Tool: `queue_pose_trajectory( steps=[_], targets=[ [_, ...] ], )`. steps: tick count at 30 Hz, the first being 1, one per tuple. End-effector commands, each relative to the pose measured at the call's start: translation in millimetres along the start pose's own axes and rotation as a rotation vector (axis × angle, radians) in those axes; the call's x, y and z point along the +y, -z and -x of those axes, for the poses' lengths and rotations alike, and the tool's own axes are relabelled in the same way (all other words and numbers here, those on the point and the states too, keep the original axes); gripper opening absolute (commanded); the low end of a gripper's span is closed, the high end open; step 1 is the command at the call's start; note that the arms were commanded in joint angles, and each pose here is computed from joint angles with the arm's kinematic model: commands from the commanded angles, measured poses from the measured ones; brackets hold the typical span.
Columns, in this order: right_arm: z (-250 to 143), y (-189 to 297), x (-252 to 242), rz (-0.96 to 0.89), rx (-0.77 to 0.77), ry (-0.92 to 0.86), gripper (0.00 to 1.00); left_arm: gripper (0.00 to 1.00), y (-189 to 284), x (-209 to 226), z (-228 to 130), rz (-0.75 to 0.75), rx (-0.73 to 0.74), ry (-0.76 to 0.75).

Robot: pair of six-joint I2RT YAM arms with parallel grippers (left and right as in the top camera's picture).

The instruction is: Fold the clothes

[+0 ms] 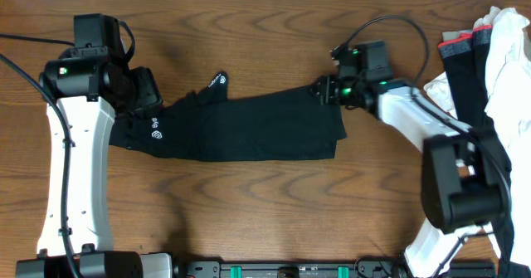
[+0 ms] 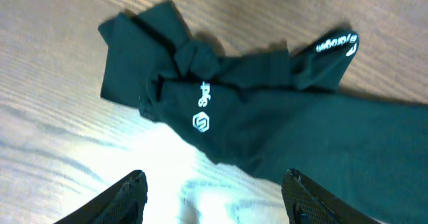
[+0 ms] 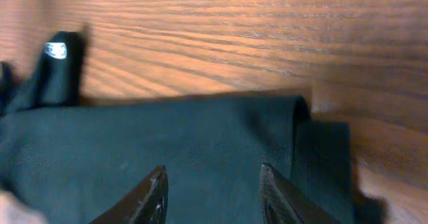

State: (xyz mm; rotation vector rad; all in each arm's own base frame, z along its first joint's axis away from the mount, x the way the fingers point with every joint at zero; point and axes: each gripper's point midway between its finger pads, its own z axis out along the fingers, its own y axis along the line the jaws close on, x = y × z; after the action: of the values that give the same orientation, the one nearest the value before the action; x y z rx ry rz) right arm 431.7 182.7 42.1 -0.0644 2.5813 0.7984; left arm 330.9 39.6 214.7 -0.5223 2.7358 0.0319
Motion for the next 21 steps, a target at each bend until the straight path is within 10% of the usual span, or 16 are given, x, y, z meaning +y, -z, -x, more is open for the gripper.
queue_pose_trajectory(
  steps=[1,21],
  targets=[
    [-6.6,-20.0,-29.2,-0.126,-0.009,-0.093,0.43,0.67,3.8,4.3,-2.3,0.013,0.005,0.006],
    [-9.9,-43.7,-28.2,-0.048,-0.004,-0.091,0.35,0.68,3.8,5.3,-5.2,0.017,0.016,0.005]
  ],
)
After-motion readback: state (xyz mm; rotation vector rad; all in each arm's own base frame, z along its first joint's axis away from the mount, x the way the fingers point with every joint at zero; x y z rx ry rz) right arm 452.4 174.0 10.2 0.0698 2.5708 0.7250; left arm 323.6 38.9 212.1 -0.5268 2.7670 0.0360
